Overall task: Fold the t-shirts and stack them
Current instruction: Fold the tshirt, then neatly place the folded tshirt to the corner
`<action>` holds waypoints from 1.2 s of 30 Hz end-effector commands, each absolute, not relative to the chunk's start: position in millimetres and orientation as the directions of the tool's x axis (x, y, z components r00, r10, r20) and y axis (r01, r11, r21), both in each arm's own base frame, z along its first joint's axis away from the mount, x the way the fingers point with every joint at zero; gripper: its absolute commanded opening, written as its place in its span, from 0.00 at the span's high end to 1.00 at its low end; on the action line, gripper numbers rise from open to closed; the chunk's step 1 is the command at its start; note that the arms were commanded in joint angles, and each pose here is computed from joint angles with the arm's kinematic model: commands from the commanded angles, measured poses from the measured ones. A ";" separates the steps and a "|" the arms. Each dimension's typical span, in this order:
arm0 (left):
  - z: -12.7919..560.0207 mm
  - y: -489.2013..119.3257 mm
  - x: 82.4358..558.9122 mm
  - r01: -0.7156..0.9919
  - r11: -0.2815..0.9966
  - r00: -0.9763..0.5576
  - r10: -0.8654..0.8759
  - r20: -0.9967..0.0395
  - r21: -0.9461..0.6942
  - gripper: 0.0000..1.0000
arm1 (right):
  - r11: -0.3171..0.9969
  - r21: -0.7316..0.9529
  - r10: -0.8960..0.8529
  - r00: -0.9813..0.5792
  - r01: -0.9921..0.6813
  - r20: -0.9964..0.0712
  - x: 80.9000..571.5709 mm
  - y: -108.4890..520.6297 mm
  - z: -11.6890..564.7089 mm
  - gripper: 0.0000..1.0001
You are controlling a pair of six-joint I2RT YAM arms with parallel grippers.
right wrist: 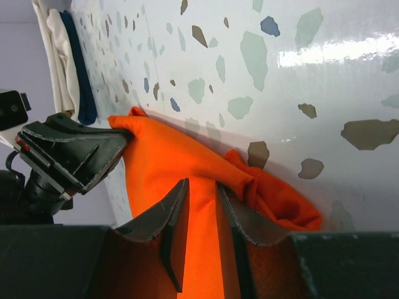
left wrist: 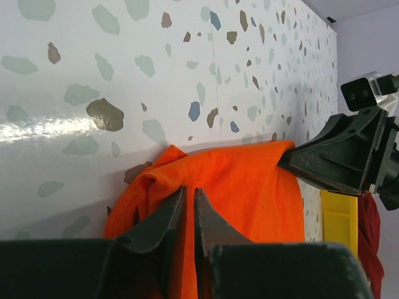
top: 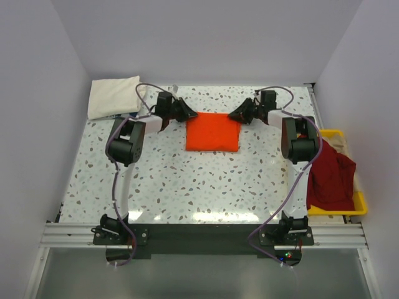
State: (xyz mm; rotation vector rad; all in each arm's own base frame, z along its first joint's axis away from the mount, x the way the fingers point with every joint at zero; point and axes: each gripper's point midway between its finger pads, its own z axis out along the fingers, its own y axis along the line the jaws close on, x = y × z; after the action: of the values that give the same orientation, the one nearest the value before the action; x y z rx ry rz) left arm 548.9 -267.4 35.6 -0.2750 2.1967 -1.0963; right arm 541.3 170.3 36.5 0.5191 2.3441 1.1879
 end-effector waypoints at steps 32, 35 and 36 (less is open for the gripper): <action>45.4 -224.1 476.9 0.066 0.769 -0.800 -0.340 -0.495 -0.636 0.24 | 0.461 0.876 0.590 -0.787 0.144 -0.182 575.9 164.1 73.8 0.61; 34.8 -224.7 473.4 0.037 0.799 -0.810 -0.328 -0.487 -0.600 0.25 | 0.505 0.857 0.574 -0.782 0.105 -0.243 572.9 160.6 92.8 0.58; 28.3 -221.7 474.4 0.014 0.816 -0.807 -0.332 -0.488 -0.578 0.25 | 0.524 0.846 0.575 -0.775 0.100 -0.264 571.0 157.8 106.1 0.57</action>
State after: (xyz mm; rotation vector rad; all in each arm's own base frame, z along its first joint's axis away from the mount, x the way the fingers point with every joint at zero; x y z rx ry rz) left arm 472.3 -223.1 41.2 -0.2534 2.3663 -0.8766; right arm 566.2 168.1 46.1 0.6515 2.3007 1.2897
